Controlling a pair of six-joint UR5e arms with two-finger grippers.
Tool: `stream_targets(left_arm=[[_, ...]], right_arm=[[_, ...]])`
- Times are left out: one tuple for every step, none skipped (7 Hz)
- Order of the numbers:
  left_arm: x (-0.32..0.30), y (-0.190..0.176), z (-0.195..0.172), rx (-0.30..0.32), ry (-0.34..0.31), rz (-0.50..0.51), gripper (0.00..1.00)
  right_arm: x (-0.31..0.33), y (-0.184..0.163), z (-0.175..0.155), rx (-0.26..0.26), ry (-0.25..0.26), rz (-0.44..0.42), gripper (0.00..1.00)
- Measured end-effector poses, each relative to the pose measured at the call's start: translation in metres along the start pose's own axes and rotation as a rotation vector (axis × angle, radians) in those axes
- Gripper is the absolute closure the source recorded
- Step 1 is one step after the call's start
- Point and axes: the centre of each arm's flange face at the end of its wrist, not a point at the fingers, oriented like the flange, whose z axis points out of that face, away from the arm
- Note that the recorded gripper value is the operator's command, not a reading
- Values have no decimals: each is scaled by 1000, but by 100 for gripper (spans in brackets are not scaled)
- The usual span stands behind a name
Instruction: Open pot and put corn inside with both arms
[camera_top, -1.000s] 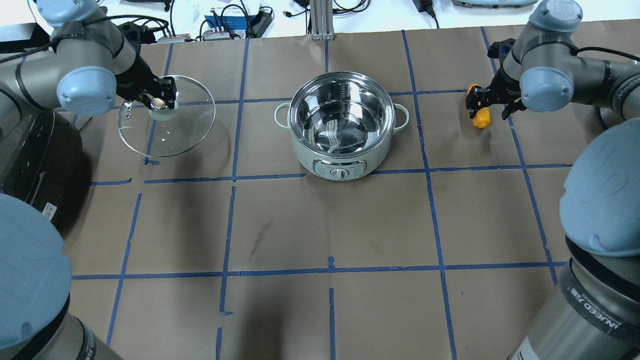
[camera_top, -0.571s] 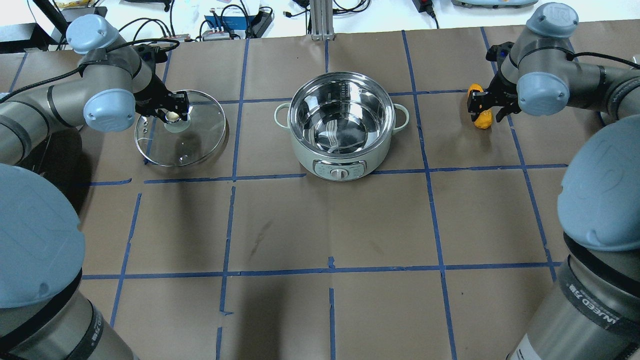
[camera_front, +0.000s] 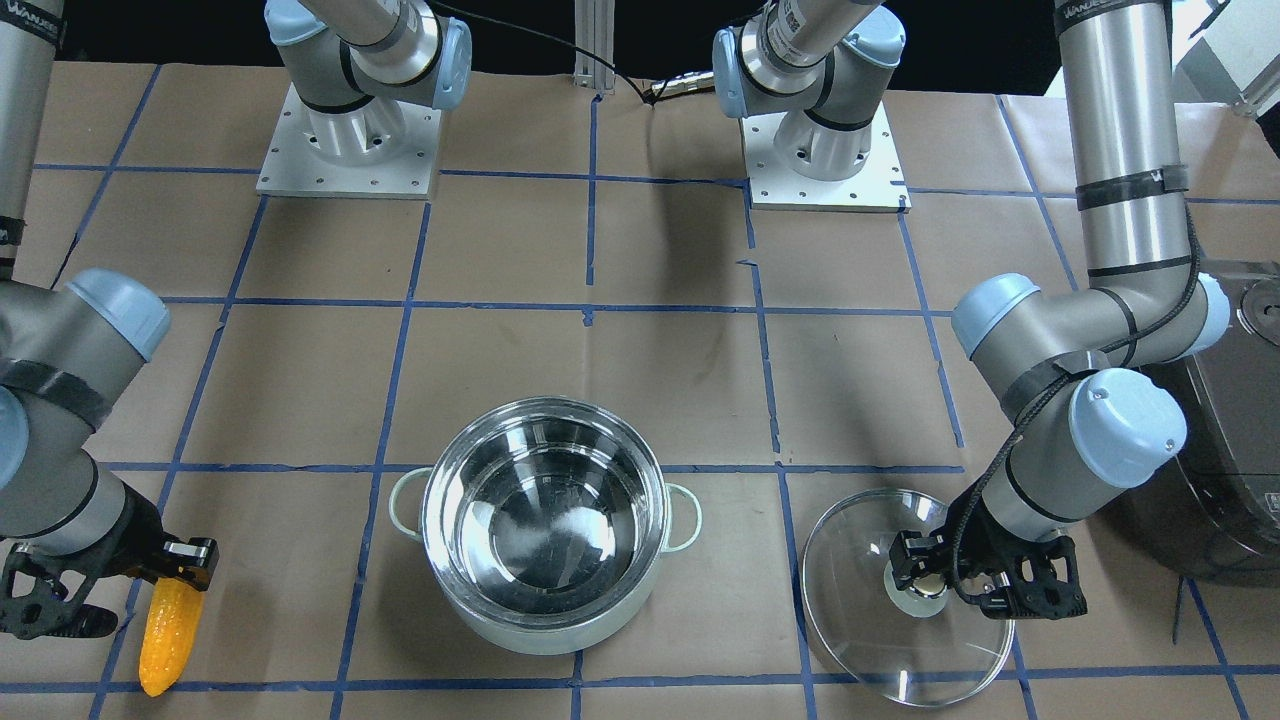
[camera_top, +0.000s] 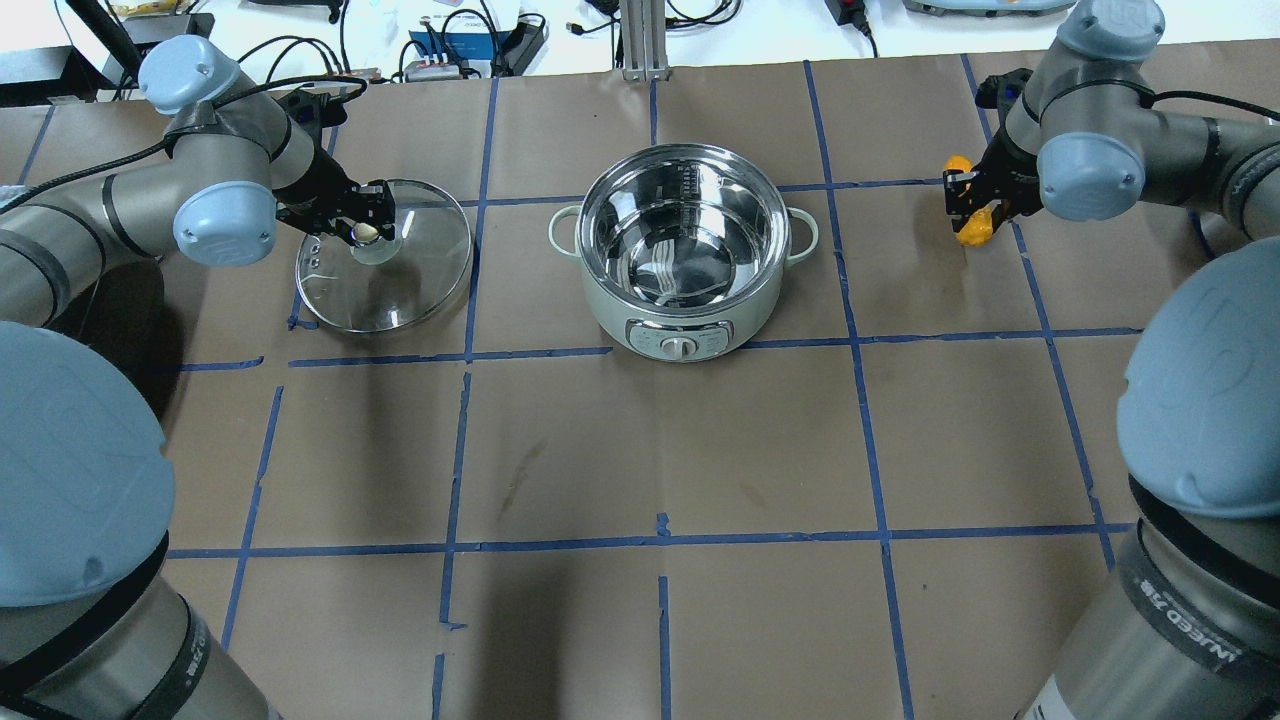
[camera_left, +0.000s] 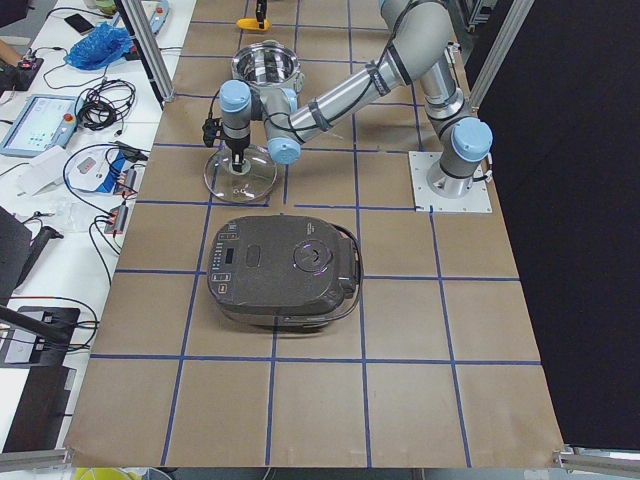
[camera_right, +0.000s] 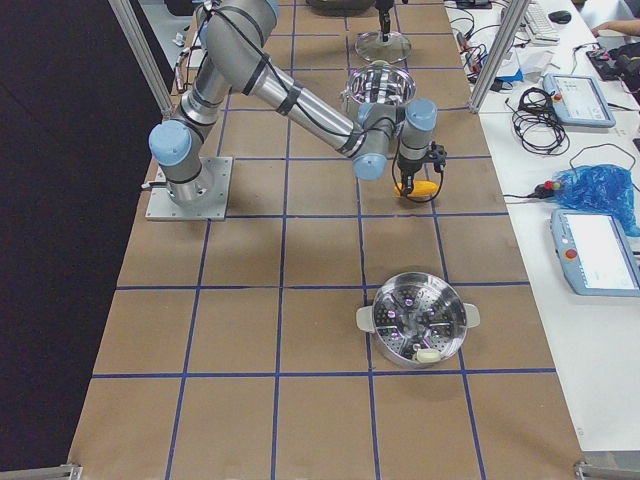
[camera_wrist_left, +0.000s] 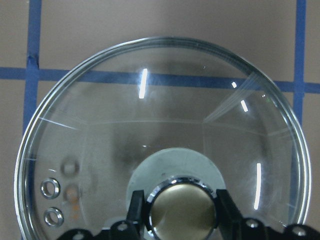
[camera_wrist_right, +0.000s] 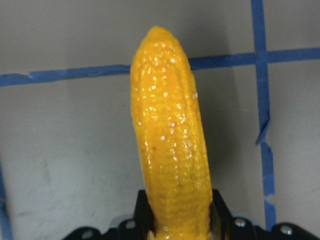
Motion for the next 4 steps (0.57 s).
stream_targets(left_arm=[[6,1,-13,6,-2,11,0],[22,6,-37,2,-5,27,0],[47,19,-75,-25,-21,50,0],[77,43,-126,-54,-51,78,0]], right_arm=[[-55,11,-45,14,8,-44,89],[-125,31,-87,27,25,-80,89],[-194,57,-111,33,35,-103,89],[-255,83,-118,36,33,-88,89]])
